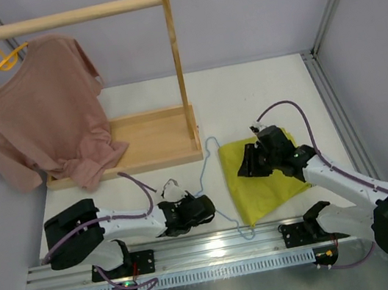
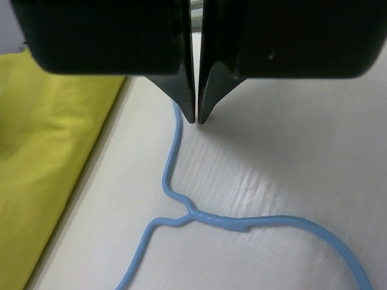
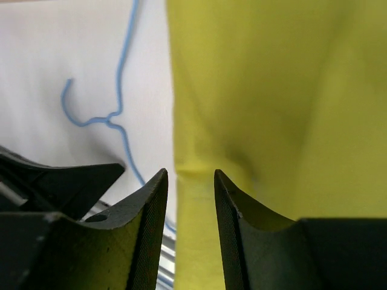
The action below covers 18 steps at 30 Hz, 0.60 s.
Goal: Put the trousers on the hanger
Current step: Place trousers on hanger
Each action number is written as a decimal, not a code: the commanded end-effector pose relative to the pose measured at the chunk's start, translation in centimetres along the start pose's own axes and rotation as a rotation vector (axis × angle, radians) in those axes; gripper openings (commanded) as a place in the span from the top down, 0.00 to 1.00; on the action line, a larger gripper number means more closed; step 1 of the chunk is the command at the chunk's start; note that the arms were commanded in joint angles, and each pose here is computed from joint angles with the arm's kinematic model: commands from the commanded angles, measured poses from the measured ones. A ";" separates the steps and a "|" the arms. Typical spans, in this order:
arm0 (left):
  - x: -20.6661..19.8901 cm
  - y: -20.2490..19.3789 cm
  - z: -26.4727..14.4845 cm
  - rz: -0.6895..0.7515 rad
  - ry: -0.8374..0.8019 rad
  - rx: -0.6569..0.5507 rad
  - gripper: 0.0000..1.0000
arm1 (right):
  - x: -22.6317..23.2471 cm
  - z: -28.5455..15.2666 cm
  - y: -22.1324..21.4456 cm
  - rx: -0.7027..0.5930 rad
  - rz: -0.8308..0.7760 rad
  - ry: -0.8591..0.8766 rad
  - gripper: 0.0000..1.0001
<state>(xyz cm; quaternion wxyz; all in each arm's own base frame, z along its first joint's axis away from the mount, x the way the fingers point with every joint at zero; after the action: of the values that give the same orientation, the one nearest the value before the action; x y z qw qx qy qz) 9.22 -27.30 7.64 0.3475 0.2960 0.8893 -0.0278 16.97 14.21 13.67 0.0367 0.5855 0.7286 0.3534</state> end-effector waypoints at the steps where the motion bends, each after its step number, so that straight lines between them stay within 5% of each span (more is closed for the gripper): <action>1: 2.0 1.4 -1.2 0.287 0.153 -0.079 0.96 | 2.8 -2.4 4.1 -0.108 -0.072 0.158 0.60; 6: 1.6 1.2 -1.9 0.265 0.118 -0.052 0.93 | 4.3 -2.0 6.6 -0.115 -0.120 0.256 0.60; 12: 1.7 2.7 -2.9 0.223 0.088 -0.097 0.76 | 4.5 1.1 7.8 -0.083 -0.105 0.304 0.64; 18: -1.4 2.0 -3.5 0.238 -0.133 -0.054 0.75 | 1.9 5.1 7.7 -0.065 -0.062 0.287 0.65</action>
<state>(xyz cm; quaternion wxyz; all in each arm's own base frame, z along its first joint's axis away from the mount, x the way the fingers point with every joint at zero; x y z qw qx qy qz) 8.06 -24.64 10.31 0.3462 0.3786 0.8581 0.0236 23.04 18.91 14.51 -0.0557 0.5256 0.7454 0.4063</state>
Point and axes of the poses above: each gripper's point midway between its finger pads, its own z axis out along the fingers, its own x axis along the line the jaws close on, y = z × x, the point moved 8 cm from there along -z, back along the fingers, and after that the axes turned 15 degrees about -z, right-handed, at the moved point
